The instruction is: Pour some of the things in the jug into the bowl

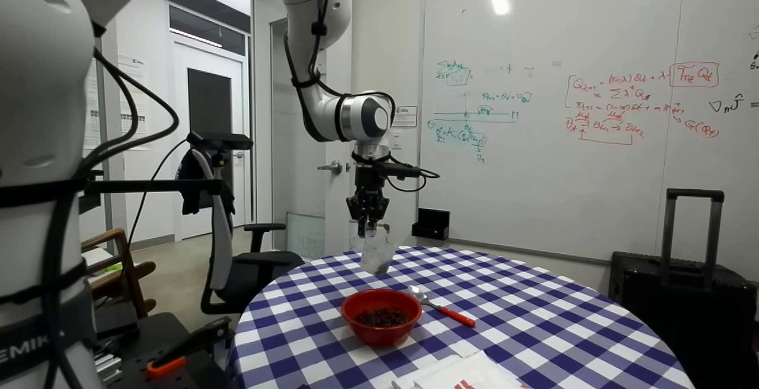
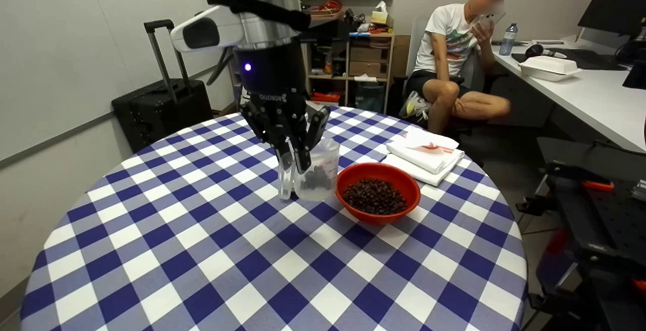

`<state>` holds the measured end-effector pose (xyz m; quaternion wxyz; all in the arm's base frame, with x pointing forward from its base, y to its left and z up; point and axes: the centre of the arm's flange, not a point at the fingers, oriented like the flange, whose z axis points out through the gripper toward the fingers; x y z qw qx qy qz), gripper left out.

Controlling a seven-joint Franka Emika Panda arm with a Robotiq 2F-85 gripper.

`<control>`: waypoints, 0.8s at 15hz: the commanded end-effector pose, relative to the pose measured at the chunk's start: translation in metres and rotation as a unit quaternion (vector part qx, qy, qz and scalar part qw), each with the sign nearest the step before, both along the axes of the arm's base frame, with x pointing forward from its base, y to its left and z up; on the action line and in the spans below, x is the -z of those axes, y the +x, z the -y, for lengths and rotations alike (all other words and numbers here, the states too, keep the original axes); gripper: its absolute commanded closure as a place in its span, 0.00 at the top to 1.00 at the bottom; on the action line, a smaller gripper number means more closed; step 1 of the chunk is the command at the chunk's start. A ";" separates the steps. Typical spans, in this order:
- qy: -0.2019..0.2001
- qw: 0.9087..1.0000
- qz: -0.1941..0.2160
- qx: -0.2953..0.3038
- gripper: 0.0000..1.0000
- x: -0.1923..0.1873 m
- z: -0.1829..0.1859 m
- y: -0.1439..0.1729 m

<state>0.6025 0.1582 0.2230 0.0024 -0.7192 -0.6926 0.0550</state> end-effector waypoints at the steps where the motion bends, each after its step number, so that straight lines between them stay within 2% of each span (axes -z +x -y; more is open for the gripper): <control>1: -0.017 1.000 0.013 0.004 0.07 0.017 -0.021 0.007; 9: -0.023 0.999 0.025 0.034 0.07 0.056 -0.051 0.012; 12: -0.040 0.997 0.042 0.043 0.07 0.069 -0.062 0.013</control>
